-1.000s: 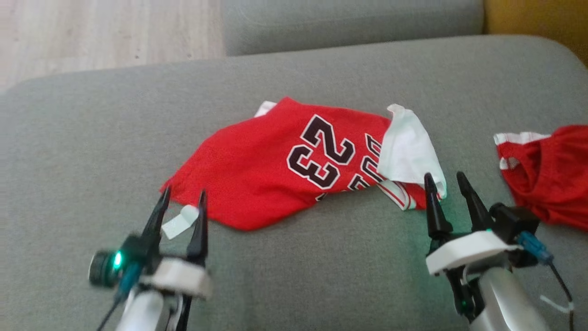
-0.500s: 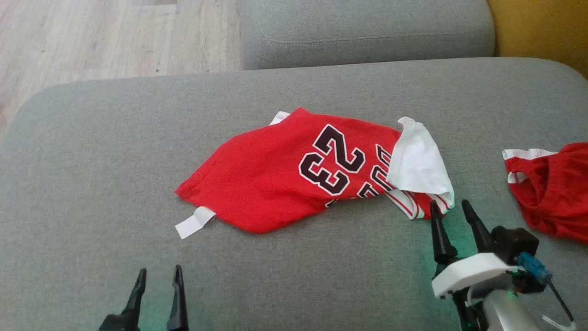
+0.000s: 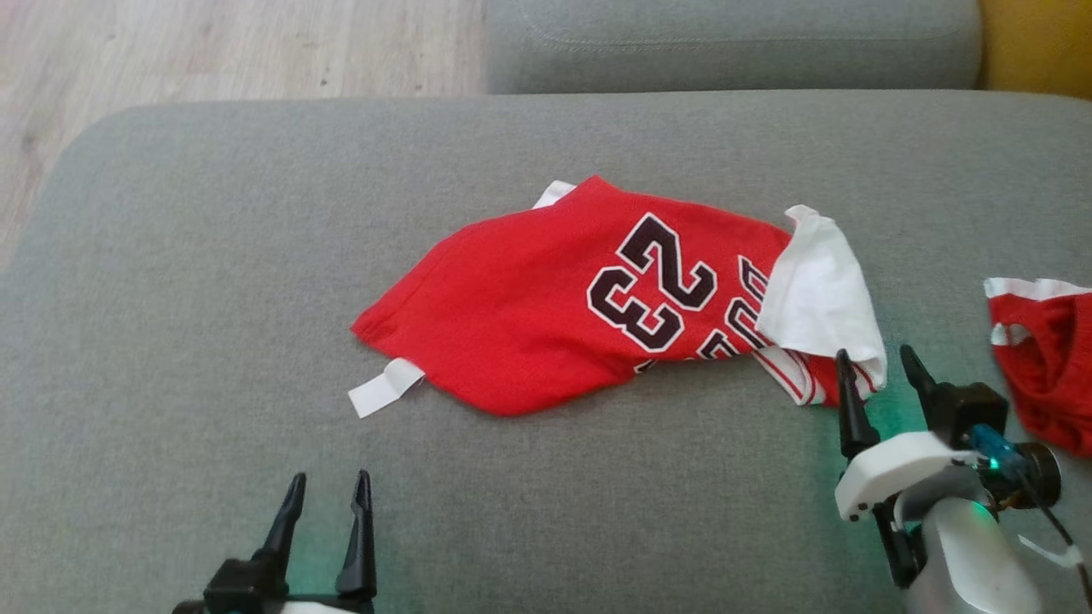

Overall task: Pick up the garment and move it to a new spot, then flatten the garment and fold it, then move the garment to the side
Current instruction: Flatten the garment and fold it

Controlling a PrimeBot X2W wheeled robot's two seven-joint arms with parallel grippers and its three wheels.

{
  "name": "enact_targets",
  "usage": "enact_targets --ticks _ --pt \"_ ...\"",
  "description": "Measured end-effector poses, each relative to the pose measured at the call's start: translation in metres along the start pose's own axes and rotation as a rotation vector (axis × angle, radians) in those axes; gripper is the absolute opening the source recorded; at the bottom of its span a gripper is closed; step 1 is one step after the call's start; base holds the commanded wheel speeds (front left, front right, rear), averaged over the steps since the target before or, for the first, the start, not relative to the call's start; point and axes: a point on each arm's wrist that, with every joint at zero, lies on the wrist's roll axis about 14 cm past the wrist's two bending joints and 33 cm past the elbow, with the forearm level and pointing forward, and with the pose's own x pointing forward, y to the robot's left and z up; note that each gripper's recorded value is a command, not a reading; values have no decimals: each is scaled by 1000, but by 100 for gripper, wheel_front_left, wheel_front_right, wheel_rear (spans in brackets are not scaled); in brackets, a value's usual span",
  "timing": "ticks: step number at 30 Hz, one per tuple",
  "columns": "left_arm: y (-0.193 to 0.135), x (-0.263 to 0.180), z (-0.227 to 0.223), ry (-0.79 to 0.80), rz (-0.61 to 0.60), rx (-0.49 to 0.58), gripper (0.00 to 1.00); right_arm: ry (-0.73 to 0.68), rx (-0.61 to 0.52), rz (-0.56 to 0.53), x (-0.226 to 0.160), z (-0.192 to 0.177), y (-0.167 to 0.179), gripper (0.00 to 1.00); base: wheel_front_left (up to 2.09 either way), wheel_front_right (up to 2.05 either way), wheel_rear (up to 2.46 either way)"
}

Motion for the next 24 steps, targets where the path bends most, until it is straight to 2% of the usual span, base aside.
enact_targets --ticks 10,15,24 --pt "1 0 -6 18 13 -35 100 72 -113 51 7 -19 11 100 0 0 0" --pt "1 4 -3 11 16 -38 100 62 -141 49 14 -14 9 100 0 0 0" --pt "3 8 -3 14 29 -73 100 56 -291 90 35 -2 15 100 0 0 0"
